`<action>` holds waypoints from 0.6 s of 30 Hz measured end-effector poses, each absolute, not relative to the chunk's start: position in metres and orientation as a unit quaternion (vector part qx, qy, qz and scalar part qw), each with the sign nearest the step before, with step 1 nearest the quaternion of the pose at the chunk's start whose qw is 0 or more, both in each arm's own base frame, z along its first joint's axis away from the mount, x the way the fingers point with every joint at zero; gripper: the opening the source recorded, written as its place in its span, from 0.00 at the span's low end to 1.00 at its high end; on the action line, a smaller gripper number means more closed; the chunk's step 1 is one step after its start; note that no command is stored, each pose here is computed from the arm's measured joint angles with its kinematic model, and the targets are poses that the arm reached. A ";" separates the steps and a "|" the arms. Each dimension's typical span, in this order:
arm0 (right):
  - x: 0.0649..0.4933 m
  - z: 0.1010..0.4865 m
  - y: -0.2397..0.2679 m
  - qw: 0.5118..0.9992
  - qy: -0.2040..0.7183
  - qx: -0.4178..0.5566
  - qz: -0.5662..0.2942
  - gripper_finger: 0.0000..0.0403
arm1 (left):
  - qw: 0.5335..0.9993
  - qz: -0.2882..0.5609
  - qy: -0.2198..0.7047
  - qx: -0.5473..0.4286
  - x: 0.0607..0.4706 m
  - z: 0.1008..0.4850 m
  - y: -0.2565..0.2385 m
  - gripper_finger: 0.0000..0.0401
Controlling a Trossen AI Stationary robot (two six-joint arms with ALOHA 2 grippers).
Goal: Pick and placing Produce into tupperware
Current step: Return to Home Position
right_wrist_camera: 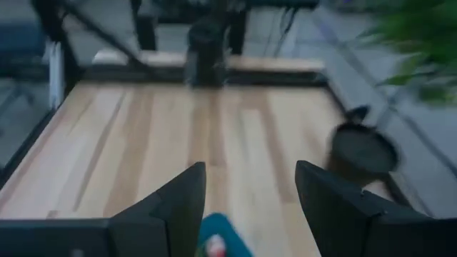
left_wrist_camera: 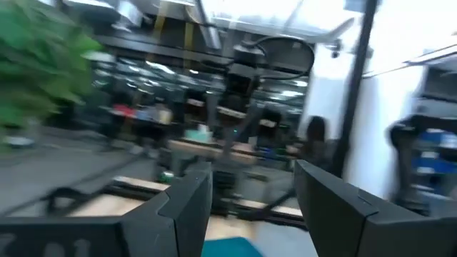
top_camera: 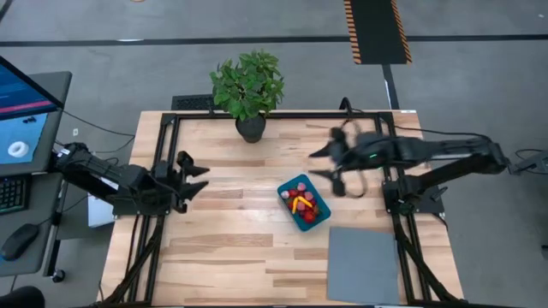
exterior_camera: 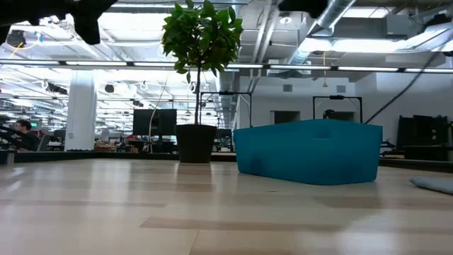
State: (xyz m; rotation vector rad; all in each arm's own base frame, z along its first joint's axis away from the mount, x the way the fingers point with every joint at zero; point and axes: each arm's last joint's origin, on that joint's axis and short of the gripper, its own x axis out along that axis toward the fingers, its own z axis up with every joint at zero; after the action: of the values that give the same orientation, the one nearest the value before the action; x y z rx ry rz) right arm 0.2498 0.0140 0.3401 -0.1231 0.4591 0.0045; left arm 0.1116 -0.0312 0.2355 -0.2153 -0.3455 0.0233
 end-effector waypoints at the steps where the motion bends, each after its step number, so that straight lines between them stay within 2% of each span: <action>1: 0.238 0.343 0.010 0.975 0.216 -0.057 -0.006 0.60 | 0.980 0.028 -0.172 -0.098 0.111 0.236 -0.030 0.47; 4: 0.203 0.349 0.003 0.985 0.165 -0.050 -0.025 0.60 | 0.976 0.100 -0.167 -0.094 0.111 0.235 -0.026 0.47; 8: 0.156 0.347 -0.001 0.990 0.109 -0.050 -0.072 0.60 | 0.959 0.189 -0.164 -0.133 0.110 0.234 -0.021 0.47; 10: 0.137 0.340 -0.002 0.991 0.081 -0.045 -0.092 0.60 | 0.958 0.185 -0.165 -0.142 0.110 0.234 -0.021 0.47; 14: 0.107 0.319 -0.001 0.994 0.012 -0.034 -0.099 0.60 | 0.977 0.130 -0.150 -0.072 0.113 0.232 -0.025 0.47; 18: 0.083 0.301 -0.004 0.992 -0.027 -0.016 -0.119 0.60 | 0.974 0.144 -0.155 -0.082 0.112 0.233 -0.024 0.47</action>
State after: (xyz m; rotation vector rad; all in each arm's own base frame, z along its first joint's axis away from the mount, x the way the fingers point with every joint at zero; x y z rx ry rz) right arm 0.0831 -0.0037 0.3005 -0.0314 -0.0535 -0.2380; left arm 0.1122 -0.0243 0.2331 -0.1647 -0.3130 0.2904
